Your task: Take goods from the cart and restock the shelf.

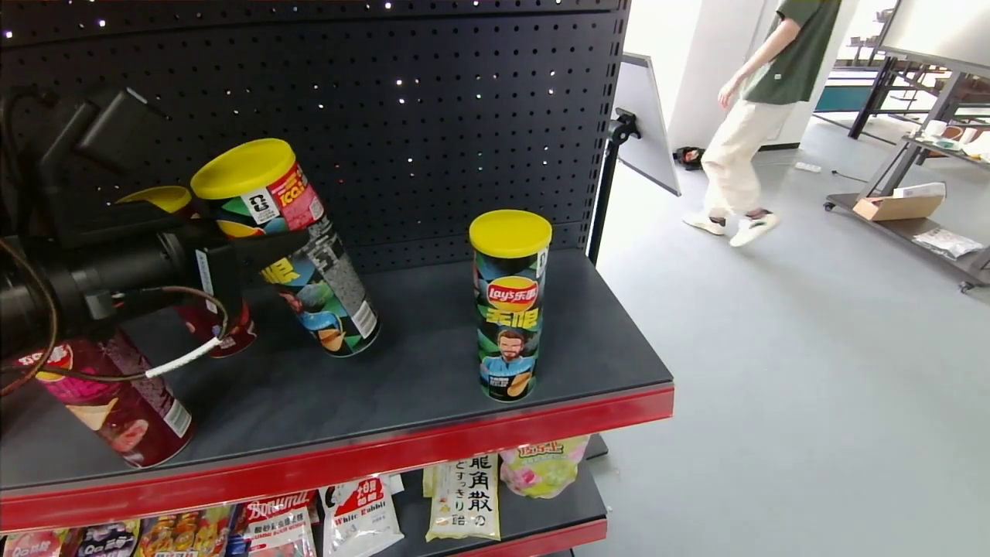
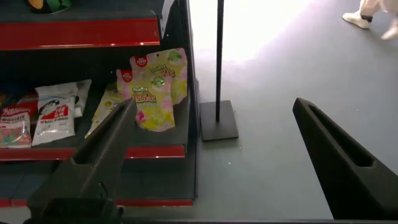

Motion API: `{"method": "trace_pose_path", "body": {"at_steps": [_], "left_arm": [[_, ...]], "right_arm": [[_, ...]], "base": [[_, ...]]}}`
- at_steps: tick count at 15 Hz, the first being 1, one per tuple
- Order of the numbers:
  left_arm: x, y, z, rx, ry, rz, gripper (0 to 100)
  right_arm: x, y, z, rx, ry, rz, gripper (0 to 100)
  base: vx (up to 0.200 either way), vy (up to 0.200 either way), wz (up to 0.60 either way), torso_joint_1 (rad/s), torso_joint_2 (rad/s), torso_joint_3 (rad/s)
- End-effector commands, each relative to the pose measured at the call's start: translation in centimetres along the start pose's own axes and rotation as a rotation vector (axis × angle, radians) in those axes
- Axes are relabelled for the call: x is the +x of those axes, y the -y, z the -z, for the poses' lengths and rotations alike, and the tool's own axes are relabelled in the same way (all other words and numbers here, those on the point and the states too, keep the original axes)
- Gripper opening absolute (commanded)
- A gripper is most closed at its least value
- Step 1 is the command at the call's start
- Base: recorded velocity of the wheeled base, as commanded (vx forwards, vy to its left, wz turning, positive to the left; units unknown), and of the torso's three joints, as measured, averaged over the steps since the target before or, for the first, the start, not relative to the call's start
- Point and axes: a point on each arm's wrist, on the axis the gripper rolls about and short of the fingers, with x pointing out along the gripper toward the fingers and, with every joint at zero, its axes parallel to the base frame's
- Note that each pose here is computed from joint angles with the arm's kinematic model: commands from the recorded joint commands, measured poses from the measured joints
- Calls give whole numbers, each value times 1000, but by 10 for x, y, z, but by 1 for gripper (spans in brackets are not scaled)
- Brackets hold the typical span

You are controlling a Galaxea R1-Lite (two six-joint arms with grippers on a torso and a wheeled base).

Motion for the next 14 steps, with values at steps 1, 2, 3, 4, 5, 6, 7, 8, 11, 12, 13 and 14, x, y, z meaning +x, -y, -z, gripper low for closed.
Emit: {"method": "trace_pose_path", "body": {"at_steps": [1,2,3,4,5,6,7,8,11,12,13,14], "left_arm": [[10,0,0,-10,-11,10,0],[11,1,0,-11,-12,16,0],[11,1,-2,-10,-7,17,0],[12,2,-2,-9,-6,20,0],[12,2,-4,-9,-3,19,0],[12,2,-4,-8,-1,19,0],[12,1,-6,-7,5,19,0],[17,1,-6,-8,1,22,0],[19,1,-8,-8,5,22,0],[20,0,-8,-8,4,23,0],[24,0,-6,-10,-7,23,0],[28,0,-4,-12,-19,27,0]], "right_arm": [[3,0,-1,17,-41,84,100],[3,-1,0,18,-38,109,100],[0,-2,0,19,2,139,100],[-4,-3,2,14,55,156,100],[-6,-3,2,14,83,158,100],[-7,-3,3,14,97,163,100],[-7,-2,3,15,98,169,100],[-7,-2,2,14,100,167,100],[-7,-2,3,13,98,166,100],[-7,-2,3,13,98,166,100],[-7,-2,3,13,98,166,100],[-7,-2,3,13,98,166,100]], "base": [[0,0,0,0,0,0],[0,0,0,0,0,0],[0,0,0,0,0,0],[0,0,0,0,0,0],[0,0,0,0,0,0],[0,0,0,0,0,0],[0,0,0,0,0,0],[0,0,0,0,0,0],[0,0,0,0,0,0],[0,0,0,0,0,0],[0,0,0,0,0,0],[0,0,0,0,0,0]]}}
